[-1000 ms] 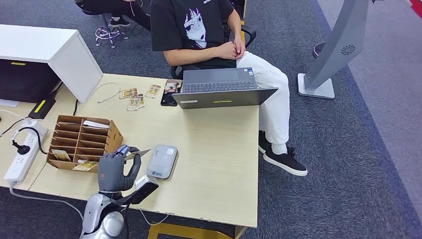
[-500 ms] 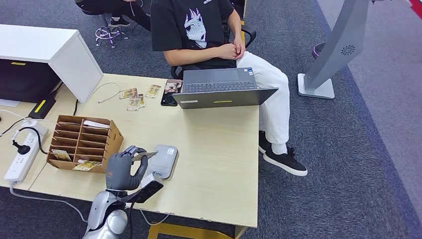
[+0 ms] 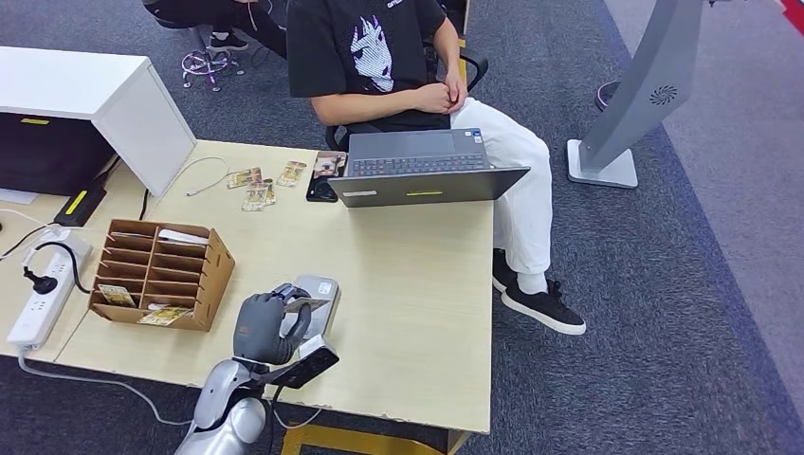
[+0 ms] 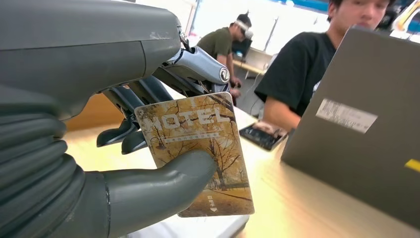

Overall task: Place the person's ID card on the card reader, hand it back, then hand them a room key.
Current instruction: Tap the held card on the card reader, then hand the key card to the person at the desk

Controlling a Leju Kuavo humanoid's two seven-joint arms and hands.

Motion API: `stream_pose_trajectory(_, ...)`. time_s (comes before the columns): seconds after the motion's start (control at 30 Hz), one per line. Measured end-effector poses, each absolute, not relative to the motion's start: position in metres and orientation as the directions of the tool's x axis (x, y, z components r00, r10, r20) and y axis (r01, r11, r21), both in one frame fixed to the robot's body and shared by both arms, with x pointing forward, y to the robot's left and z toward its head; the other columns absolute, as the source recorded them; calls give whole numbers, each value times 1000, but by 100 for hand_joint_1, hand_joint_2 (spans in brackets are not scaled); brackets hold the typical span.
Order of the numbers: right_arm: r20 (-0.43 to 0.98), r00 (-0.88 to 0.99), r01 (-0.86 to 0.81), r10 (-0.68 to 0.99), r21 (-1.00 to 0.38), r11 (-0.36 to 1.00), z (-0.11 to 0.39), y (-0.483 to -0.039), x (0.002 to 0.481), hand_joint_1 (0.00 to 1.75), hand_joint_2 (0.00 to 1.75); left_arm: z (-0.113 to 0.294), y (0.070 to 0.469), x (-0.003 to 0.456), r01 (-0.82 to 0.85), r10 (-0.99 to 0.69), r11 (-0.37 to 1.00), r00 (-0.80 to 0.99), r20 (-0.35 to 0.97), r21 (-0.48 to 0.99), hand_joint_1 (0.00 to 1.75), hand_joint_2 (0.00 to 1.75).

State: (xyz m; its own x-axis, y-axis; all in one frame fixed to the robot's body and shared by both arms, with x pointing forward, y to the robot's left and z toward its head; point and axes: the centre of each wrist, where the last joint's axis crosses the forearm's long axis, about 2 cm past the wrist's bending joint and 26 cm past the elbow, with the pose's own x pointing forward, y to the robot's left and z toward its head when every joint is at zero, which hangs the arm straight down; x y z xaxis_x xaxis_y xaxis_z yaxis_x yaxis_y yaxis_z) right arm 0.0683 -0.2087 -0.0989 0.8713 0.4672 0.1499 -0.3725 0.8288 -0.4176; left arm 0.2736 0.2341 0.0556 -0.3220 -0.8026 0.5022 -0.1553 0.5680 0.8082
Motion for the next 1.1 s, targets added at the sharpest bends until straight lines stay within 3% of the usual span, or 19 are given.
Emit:
stream_pose_trajectory(0.33,153,870,-375,469,-414,829,-99,-209,68,0,175,44,226,269,-105,-797,572,-306,521,814,175,175)
stream_pose_trajectory(0.7,150,871,-376,468,-410,831,-99,-209,68,0,175,44,239,270,-157,-844,505,-294,448,849,175,175)
stream_pose_trajectory(1.1,138,877,-375,460,-402,835,-101,-213,63,0,175,73,275,272,-327,-886,446,-292,360,833,175,175)
